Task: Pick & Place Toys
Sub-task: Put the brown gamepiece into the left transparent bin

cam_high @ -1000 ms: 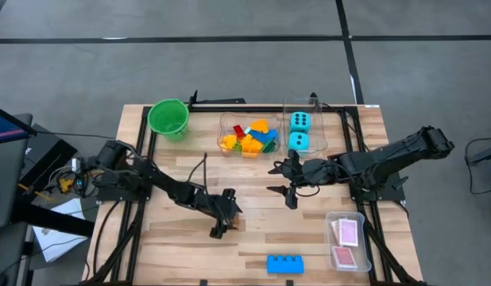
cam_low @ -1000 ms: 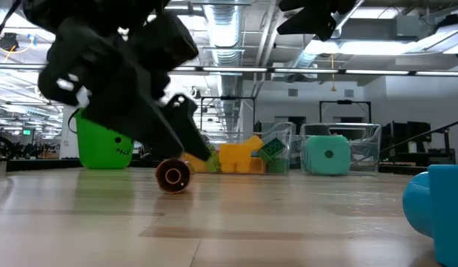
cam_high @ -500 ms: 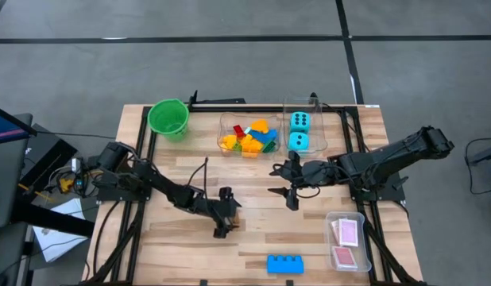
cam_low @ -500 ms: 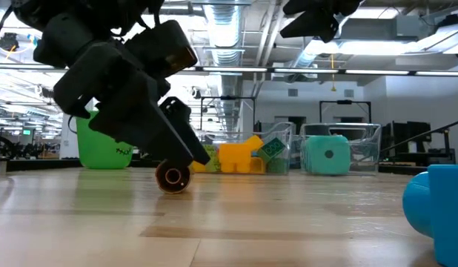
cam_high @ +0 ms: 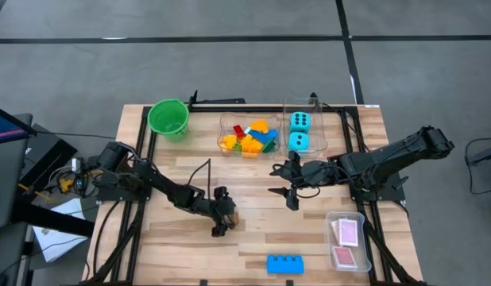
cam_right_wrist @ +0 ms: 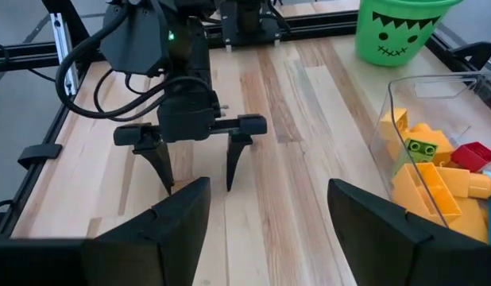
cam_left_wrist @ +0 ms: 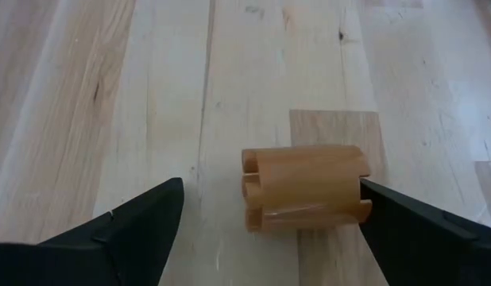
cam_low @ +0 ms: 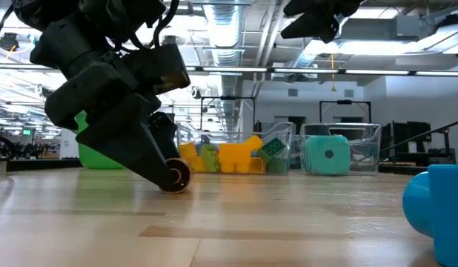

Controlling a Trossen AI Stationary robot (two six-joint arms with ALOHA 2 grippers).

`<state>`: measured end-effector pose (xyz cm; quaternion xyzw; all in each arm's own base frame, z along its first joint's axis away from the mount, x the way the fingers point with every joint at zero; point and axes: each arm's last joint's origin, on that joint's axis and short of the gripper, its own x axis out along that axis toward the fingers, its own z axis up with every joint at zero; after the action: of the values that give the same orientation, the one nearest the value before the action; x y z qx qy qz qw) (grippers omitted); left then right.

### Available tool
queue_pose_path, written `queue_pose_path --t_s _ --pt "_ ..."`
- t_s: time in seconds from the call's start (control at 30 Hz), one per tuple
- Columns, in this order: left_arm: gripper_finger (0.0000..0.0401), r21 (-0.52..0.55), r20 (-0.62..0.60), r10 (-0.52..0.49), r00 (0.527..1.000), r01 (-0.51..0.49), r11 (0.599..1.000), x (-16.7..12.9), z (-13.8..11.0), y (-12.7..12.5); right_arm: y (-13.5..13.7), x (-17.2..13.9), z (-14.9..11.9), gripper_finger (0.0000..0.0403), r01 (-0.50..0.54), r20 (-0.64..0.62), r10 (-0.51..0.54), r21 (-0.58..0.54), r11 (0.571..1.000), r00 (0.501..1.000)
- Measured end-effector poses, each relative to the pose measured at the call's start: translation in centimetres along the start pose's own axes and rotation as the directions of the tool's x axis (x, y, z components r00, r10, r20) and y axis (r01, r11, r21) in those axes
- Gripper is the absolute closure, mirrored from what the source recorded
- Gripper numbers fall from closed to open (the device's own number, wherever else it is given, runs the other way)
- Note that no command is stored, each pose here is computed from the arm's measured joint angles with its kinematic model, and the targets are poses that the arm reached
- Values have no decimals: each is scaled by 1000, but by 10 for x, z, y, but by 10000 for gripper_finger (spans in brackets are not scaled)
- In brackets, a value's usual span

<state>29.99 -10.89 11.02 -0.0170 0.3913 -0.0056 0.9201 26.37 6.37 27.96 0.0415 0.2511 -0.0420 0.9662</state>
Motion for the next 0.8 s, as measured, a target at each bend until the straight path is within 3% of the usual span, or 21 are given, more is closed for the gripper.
queue_pose_path --t_s 0.27,0.63,0.8 --pt "87 -3 0 3 1000 -3 1000 0 0 1 0 0 -2 157 5 -20 -5 -3 1000 1000" --pt "212 3 5 21 1000 -21 1000 0 0 2 -1 0 -3 157 6 -34 -7 -3 1000 999" --pt "214 26 16 57 998 -57 998 0 1 3 -1 0 -3 157 5 -34 -5 -1 1000 999"
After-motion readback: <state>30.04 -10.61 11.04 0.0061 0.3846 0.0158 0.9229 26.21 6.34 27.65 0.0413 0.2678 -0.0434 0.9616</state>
